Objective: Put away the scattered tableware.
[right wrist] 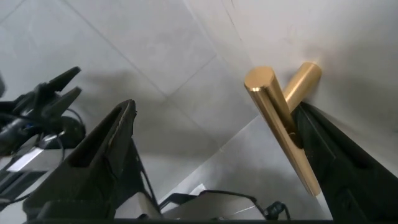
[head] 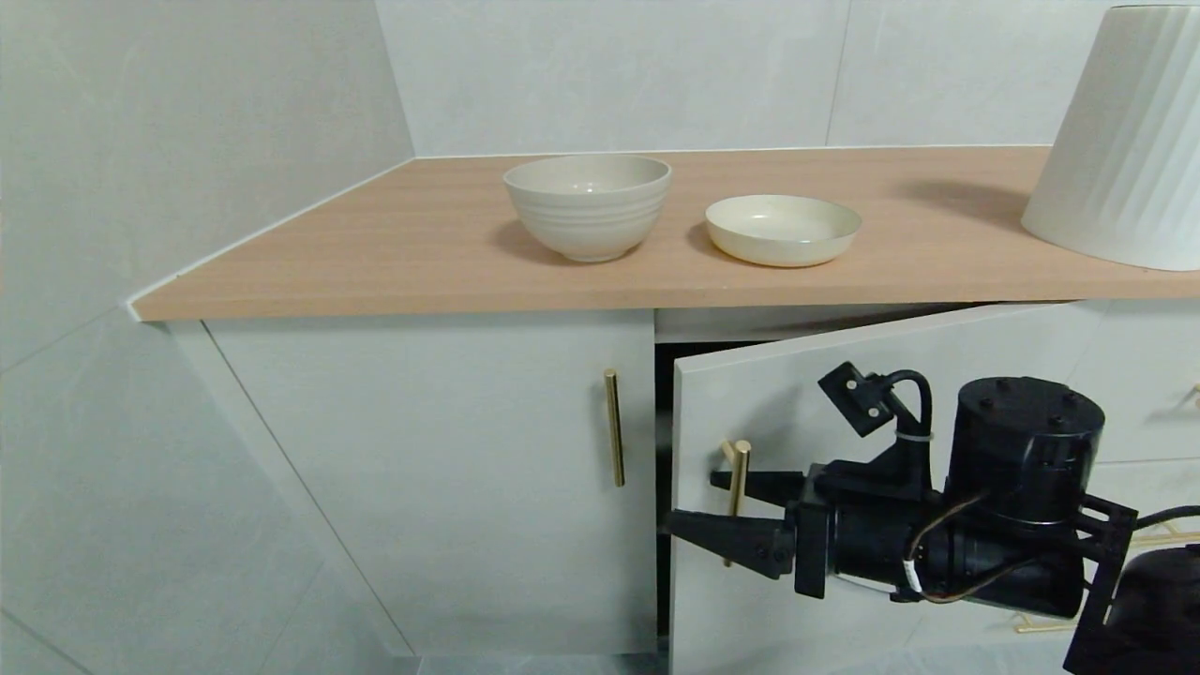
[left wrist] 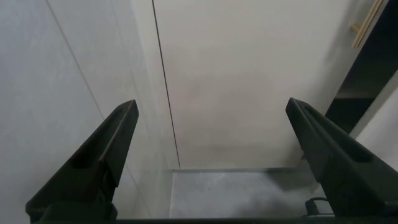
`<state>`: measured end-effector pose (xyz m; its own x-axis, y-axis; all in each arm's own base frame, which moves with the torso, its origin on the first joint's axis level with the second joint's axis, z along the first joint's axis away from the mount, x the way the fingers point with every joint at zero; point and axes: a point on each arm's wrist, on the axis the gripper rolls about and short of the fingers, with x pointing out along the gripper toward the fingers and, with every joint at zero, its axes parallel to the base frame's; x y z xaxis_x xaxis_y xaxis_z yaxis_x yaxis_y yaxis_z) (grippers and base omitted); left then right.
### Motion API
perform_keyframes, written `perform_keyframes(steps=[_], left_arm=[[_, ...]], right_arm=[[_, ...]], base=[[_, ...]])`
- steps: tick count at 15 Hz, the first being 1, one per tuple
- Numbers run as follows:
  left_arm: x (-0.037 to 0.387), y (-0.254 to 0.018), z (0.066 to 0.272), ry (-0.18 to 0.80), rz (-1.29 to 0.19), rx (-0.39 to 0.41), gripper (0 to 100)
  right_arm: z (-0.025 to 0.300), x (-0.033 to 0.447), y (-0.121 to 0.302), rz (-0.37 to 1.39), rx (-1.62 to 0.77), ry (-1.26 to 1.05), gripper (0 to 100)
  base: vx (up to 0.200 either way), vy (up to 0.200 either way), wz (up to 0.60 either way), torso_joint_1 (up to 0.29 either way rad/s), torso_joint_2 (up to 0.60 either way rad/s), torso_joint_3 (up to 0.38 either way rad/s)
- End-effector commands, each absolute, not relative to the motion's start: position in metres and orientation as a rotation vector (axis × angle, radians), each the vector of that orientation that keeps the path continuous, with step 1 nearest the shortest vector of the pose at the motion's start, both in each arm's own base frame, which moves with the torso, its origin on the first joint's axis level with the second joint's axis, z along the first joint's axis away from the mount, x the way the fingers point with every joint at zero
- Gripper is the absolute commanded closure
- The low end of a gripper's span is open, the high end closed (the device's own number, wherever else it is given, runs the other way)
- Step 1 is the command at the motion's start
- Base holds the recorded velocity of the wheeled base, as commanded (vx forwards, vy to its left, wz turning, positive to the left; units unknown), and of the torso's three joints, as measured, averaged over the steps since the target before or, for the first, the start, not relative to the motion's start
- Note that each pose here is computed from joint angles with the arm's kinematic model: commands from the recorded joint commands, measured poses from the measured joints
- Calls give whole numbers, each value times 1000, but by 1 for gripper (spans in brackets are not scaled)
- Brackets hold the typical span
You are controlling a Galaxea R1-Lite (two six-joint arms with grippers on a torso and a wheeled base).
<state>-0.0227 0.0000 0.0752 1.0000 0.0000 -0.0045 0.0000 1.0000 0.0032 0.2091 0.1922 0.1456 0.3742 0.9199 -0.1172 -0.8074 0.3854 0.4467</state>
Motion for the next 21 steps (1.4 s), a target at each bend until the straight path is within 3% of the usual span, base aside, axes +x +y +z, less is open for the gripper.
perform_keyframes(steps=[1, 9, 13, 16, 18, 21], left_arm=[[-23, 0, 75, 5, 0, 3, 0], [-23, 0, 77, -3, 2, 2, 0], [-32, -2, 108, -98, -75, 7, 0], [-22, -5, 154, 28, -236, 1, 0], [11, -8, 204, 109, -363, -17, 0], [81, -14, 235, 291, -513, -62, 0]], right_arm=[[154, 193, 182, 1162, 342, 361, 0], [143, 185, 178, 1194, 332, 415, 0], [141, 184, 179, 1196, 331, 424, 0], [143, 183, 179, 1199, 331, 418, 0], [143, 183, 179, 1202, 330, 412, 0], [144, 181, 180, 1209, 329, 412, 0]], base=[[0, 0, 0, 0, 0, 0], [0, 0, 0, 0, 0, 0], [0, 0, 0, 0, 0, 0], [0, 0, 0, 0, 0, 0], [0, 0, 0, 0, 0, 0], [0, 0, 0, 0, 0, 0]])
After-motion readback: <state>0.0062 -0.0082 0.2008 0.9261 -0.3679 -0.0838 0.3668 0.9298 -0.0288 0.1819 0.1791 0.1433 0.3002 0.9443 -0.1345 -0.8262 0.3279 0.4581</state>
